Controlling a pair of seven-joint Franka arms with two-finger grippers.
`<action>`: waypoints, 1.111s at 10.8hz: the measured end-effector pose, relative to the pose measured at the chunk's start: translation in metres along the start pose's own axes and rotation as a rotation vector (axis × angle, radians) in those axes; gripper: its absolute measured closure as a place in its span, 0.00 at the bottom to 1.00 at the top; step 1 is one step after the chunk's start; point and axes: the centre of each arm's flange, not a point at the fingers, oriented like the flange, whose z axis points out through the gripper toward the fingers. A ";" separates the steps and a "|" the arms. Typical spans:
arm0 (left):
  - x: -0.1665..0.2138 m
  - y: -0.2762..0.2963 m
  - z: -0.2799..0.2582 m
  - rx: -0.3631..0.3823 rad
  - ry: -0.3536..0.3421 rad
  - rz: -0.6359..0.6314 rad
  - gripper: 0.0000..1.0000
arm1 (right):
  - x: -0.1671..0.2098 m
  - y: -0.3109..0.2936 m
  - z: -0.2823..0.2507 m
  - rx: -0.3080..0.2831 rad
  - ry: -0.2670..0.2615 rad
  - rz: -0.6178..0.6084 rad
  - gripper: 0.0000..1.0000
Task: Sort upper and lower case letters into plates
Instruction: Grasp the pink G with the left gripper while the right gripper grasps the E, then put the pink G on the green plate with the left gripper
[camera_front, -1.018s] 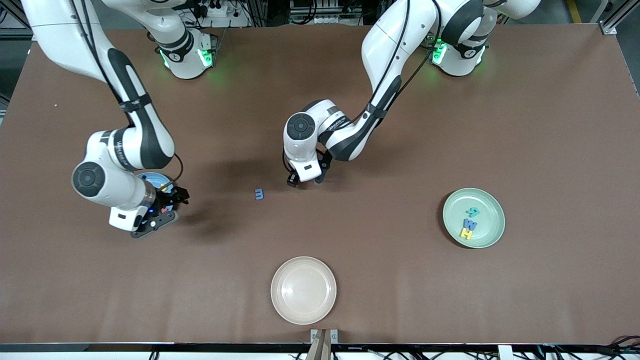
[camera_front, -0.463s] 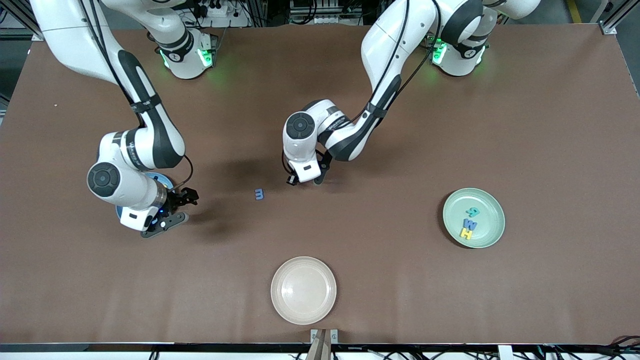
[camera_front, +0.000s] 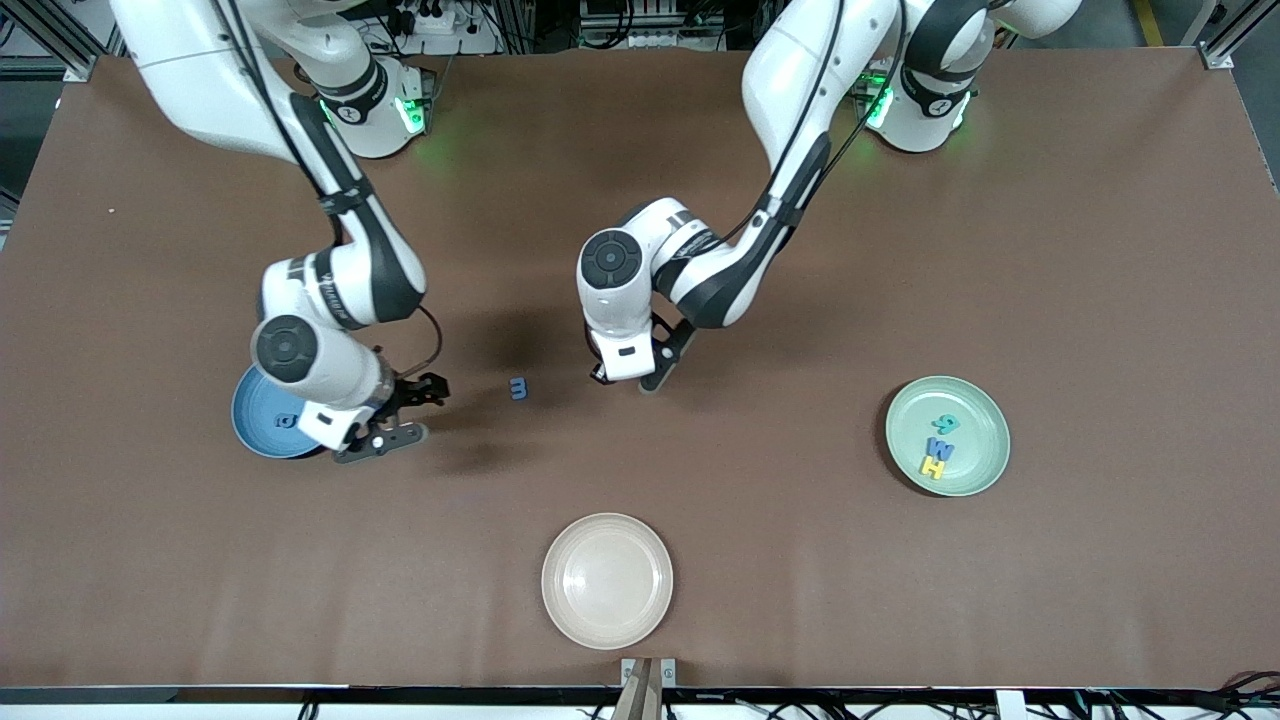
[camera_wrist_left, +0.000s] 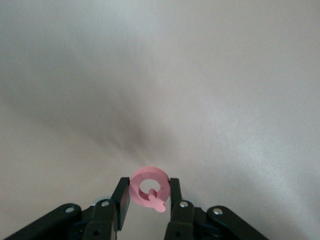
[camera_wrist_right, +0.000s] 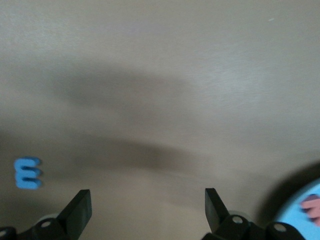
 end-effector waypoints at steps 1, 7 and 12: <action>0.025 -0.004 -0.019 0.030 0.019 0.092 0.64 | 0.000 -0.018 0.009 -0.002 0.001 0.027 0.00; 0.232 -0.072 -0.112 0.105 -0.010 0.450 0.64 | -0.012 -0.112 0.029 -0.002 0.043 0.062 0.00; 0.367 -0.169 -0.059 0.128 -0.090 0.589 0.64 | -0.020 -0.142 0.057 0.001 0.068 0.028 0.00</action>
